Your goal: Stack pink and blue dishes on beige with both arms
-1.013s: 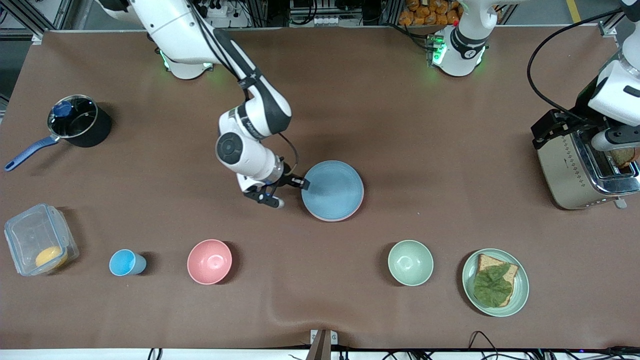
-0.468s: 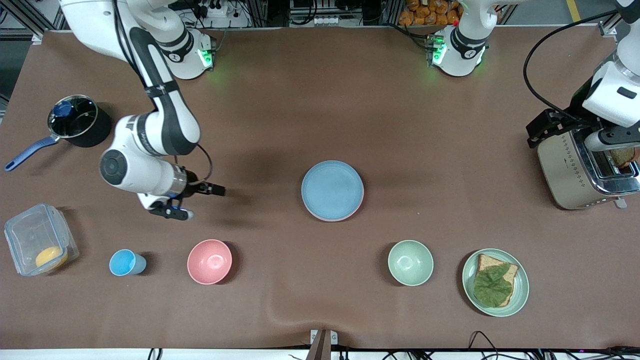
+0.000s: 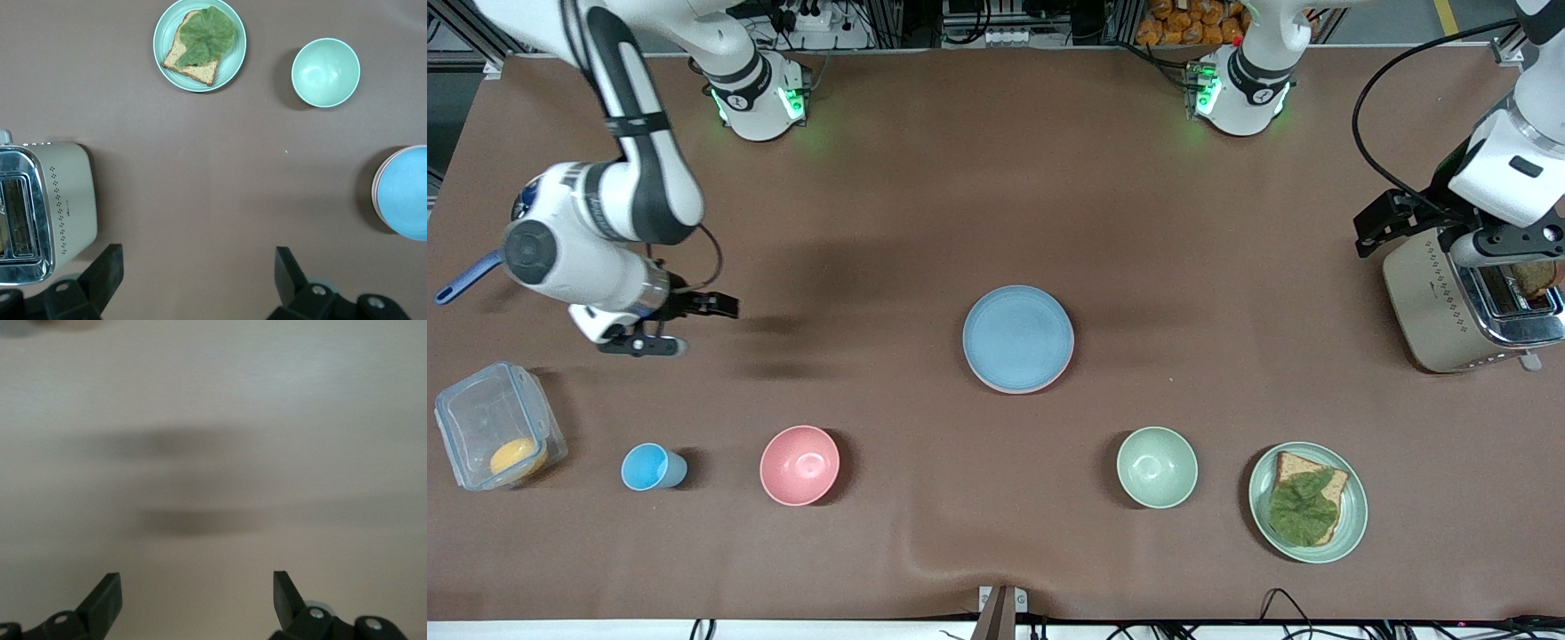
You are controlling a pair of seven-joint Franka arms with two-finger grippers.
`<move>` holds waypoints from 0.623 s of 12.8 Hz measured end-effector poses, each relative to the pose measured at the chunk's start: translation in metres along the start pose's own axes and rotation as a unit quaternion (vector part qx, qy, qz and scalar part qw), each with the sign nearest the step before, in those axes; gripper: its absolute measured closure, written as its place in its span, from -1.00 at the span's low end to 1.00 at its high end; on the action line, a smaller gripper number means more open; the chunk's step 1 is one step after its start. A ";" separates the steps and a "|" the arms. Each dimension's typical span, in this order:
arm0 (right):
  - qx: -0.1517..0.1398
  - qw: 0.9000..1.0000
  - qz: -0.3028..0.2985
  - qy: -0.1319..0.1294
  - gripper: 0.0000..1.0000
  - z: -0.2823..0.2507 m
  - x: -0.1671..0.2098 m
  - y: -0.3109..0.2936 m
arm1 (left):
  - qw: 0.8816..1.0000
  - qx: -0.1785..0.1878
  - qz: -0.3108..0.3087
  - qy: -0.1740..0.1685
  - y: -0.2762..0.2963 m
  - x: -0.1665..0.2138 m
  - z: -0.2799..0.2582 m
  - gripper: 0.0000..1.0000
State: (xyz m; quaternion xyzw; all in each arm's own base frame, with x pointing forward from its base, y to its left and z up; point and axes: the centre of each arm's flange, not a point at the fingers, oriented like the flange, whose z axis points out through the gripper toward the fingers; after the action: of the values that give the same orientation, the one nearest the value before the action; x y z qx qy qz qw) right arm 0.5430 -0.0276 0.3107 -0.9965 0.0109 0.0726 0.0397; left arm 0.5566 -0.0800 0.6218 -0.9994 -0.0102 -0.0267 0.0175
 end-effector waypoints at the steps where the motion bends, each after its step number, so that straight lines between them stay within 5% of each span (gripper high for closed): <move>1: 0.007 1.000 -0.006 0.002 -1.00 -0.006 -0.005 0.029 | 1.000 0.000 0.002 0.000 -0.003 0.001 0.000 -1.00; 8: 0.031 0.999 -0.033 0.006 -1.00 -0.137 -0.009 0.032 | 1.000 -0.002 0.014 -0.021 0.003 0.018 0.010 -1.00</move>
State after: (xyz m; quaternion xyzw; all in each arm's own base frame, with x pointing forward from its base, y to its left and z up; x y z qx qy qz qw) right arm 0.5528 -0.0708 0.4442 -0.9951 -0.0198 0.0648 0.0727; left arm 0.5751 -0.0824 0.6128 -0.9999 0.0035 -0.0052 0.0152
